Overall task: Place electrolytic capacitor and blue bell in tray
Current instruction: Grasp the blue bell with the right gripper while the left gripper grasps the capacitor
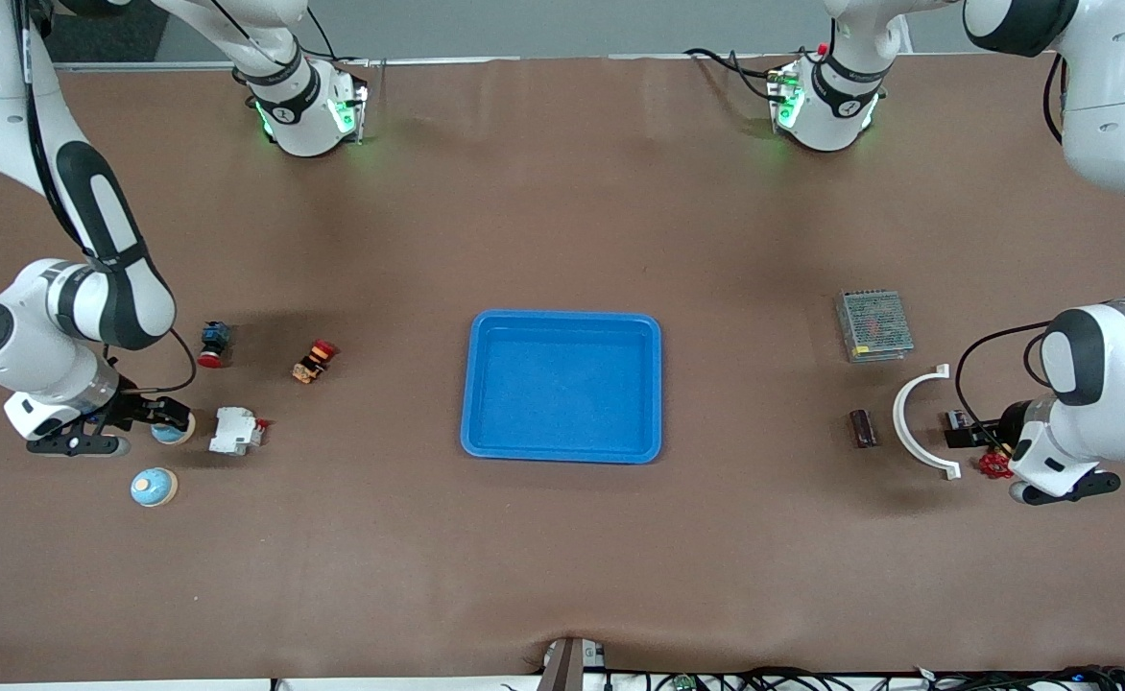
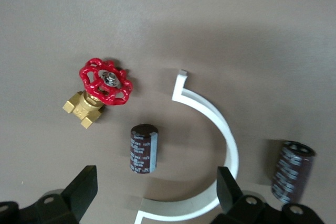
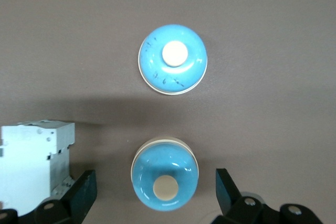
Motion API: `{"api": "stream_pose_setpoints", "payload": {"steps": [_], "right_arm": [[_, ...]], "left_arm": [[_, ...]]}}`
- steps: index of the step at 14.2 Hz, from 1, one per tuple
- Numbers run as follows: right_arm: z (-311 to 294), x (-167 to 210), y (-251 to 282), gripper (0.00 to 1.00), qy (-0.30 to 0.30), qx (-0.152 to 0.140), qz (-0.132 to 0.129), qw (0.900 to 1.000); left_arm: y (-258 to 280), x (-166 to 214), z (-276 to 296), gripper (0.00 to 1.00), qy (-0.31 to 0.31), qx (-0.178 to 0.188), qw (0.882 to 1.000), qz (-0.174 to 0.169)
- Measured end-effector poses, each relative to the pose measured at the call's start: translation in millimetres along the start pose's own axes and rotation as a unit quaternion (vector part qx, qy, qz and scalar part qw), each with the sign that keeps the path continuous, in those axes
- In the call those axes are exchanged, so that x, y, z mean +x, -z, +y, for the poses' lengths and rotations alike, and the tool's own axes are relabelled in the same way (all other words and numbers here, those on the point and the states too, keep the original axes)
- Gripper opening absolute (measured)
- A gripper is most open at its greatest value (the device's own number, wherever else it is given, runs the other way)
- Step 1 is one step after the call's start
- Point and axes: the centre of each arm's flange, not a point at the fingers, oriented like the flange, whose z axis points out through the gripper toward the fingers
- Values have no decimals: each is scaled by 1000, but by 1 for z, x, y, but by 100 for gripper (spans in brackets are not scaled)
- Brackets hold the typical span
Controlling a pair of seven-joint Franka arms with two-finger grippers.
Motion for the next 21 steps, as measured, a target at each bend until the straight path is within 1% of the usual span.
{"api": "stream_pose_setpoints", "payload": {"steps": [2, 8, 17, 18, 20, 21], "right_arm": [[-1, -2, -12, 100, 0, -1, 3, 1000], [4, -7, -34, 100, -4, -3, 7, 1000], [6, -9, -40, 100, -6, -3, 9, 1000], [7, -9, -40, 93, -4, -3, 9, 1000], [6, -9, -39, 70, 1, -3, 9, 1000], [6, -8, -38, 66, 2, -3, 9, 1000]], "left_arm": [[-14, -4, -5, 100, 3, -1, 1000, -3], [-32, -8, -16, 100, 11, -5, 1000, 8], [-61, -11, -13, 100, 9, -7, 1000, 16], [-64, -12, -13, 100, 8, -7, 1000, 16], [-67, -12, -13, 100, 8, -8, 1000, 17], [-69, -12, -12, 100, 8, -8, 1000, 18]]}}
